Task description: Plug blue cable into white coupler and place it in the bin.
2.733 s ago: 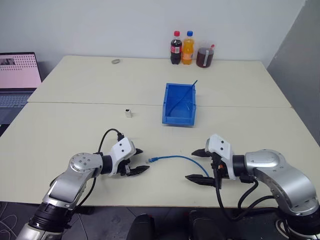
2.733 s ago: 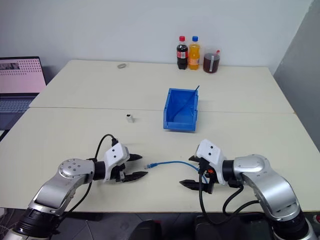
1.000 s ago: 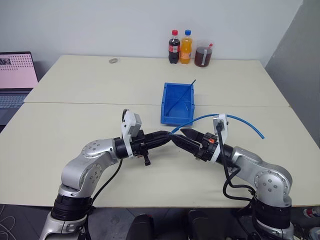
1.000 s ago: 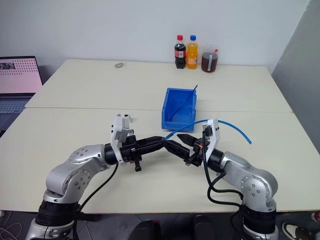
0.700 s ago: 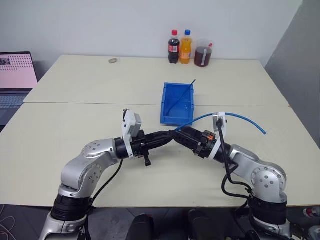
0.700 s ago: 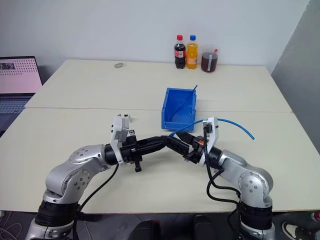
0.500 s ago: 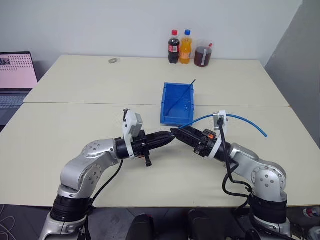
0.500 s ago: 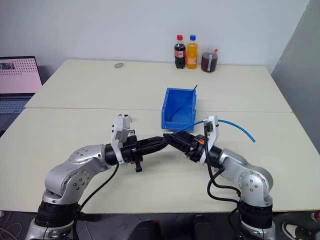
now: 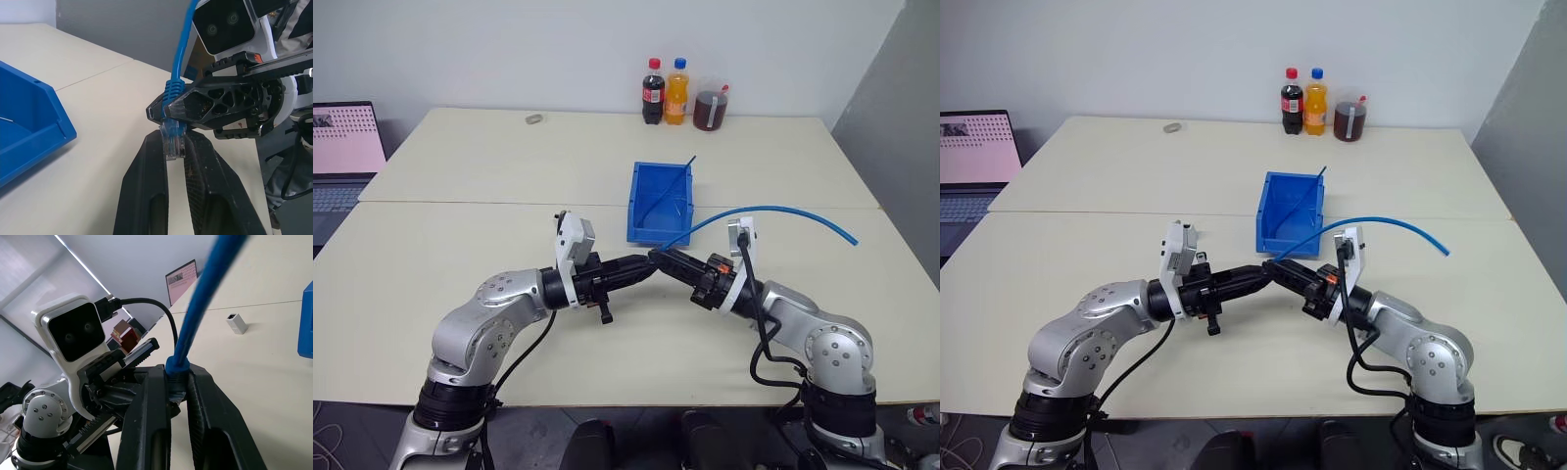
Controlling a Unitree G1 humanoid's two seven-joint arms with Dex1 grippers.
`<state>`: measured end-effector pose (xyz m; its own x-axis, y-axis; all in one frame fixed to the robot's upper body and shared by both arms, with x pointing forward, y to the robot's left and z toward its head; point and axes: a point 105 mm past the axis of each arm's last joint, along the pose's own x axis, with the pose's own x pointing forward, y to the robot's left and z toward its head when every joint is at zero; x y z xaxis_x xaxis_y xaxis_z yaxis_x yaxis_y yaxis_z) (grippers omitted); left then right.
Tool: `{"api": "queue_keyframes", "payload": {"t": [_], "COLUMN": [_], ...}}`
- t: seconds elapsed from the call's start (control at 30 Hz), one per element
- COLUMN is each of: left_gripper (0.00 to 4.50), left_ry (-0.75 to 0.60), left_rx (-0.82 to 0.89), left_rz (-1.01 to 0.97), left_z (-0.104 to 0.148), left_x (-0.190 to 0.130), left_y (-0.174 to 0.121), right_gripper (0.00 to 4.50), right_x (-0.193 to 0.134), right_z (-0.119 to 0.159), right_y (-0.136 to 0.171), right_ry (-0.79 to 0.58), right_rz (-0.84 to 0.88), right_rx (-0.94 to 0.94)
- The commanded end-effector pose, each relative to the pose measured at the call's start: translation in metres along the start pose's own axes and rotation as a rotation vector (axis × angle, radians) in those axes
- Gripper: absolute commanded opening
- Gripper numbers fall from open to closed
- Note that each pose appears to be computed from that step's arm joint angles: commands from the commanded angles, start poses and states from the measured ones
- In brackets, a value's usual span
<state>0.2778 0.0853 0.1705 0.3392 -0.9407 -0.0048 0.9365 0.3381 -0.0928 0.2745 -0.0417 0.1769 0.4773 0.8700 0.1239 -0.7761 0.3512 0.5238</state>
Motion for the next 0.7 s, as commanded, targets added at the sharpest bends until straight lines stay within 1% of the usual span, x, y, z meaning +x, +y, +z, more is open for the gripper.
{"api": "queue_keyframes", "payload": {"t": [0.03,0.23,0.33,0.4,0.43,0.7], "left_gripper": [0.19,0.19,0.19,0.89,0.97,2.63], "left_ry": [-0.021,-0.019,-0.016,0.005,0.019,0.083], "left_rx": [0.043,0.051,0.014,-0.007,-0.006,-0.002], "left_rz": [-0.032,-0.028,-0.052,-0.073,-0.082,-0.099], "left_z": [0.011,0.01,0.009,0.006,0.004,-0.003], "left_x": [-0.001,0.003,0.003,0.001,0.0,-0.004], "left_y": [-0.006,-0.005,-0.009,-0.012,-0.013,-0.017], "right_gripper": [0.15,0.15,0.15,0.15,0.15,0.15], "right_x": [-0.003,-0.004,-0.003,-0.003,-0.003,-0.002], "right_z": [0.007,0.005,0.004,0.004,0.004,0.003], "right_y": [0.006,0.007,0.007,0.006,0.006,0.002], "right_ry": [-0.035,-0.024,-0.019,-0.017,-0.018,-0.017], "right_rz": [0.03,0.039,0.034,0.031,0.03,0.018], "right_rx": [0.007,0.006,-0.012,-0.019,-0.021,-0.048]}}
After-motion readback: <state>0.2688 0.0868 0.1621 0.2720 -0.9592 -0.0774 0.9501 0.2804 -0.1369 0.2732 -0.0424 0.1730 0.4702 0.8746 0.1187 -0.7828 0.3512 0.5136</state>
